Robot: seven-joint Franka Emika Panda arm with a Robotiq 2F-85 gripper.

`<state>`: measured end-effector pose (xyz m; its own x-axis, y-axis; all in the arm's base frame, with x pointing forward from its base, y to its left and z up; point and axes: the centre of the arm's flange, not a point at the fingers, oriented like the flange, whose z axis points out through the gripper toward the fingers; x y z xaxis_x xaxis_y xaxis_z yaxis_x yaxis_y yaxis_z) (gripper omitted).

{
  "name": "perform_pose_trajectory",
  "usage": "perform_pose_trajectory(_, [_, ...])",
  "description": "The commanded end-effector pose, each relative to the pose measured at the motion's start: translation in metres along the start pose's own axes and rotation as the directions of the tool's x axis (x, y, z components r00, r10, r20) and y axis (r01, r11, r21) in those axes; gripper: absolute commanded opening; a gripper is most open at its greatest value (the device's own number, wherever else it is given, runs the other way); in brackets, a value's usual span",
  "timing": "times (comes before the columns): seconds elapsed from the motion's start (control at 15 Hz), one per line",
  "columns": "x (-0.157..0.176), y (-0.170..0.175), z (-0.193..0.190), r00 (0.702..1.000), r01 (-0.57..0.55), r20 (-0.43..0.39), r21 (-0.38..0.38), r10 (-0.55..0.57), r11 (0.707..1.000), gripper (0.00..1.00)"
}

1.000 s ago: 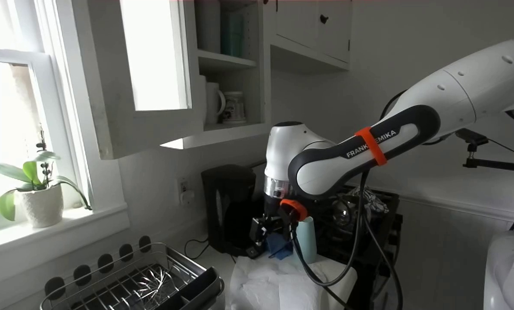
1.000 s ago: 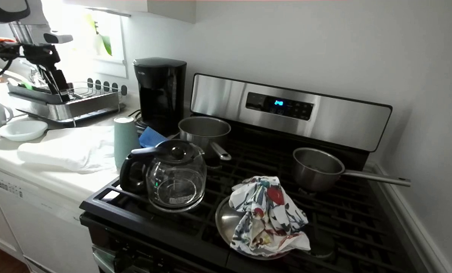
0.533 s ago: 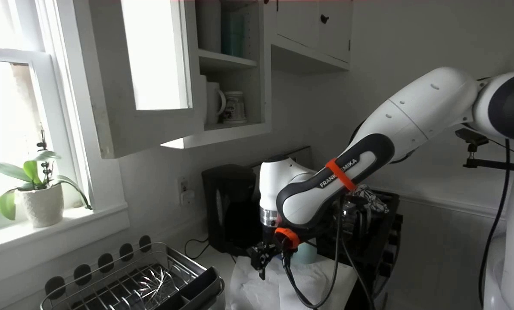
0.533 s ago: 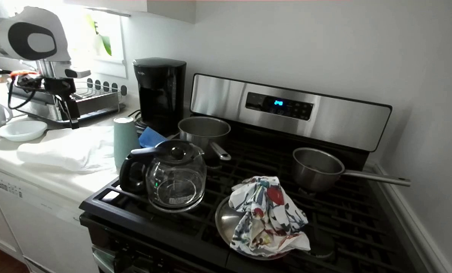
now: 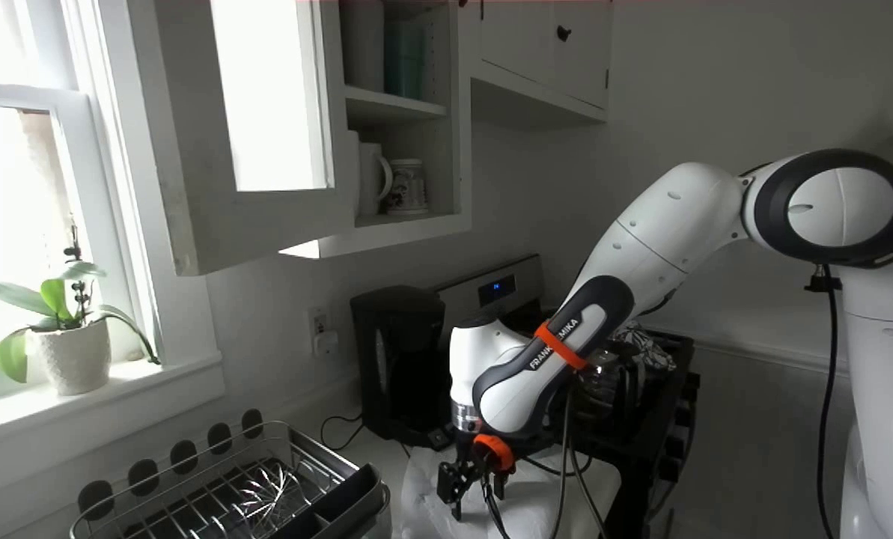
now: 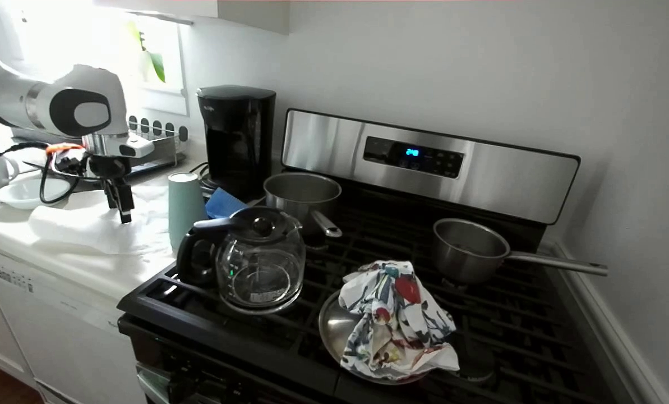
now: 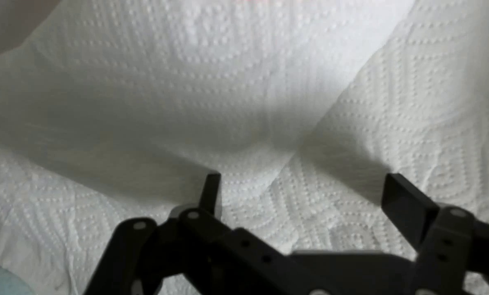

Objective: Use the paper towel to wipe the counter

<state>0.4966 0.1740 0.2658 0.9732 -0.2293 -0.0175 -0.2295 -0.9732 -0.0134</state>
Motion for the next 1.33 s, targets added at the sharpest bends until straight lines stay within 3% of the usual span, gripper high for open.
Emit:
perform_pose_trajectory(0.0, [0.011,0.004,0.014,0.999,-0.025,0.040,-0.005,0.025,1.000,1.00])
perform_pose_trajectory(0.13, [0.013,0.008,0.012,0.999,-0.036,0.039,-0.009,0.037,0.999,1.00])
perform_pose_trajectory(0.2, [0.014,0.010,0.011,0.998,-0.039,0.042,-0.011,0.039,0.999,0.82])
perform_pose_trajectory(0.67, [0.021,0.032,-0.001,0.995,-0.086,0.049,-0.050,0.088,0.995,0.31])
perform_pose_trajectory(0.93, [0.024,0.048,-0.008,0.992,-0.096,0.067,-0.112,0.104,0.989,0.02])
perform_pose_trajectory(1.13, [0.025,0.050,-0.009,0.992,-0.064,0.099,-0.157,0.080,0.986,0.00])
perform_pose_trajectory(1.27, [0.025,0.045,-0.004,0.989,-0.044,0.130,-0.144,0.063,0.989,0.00])
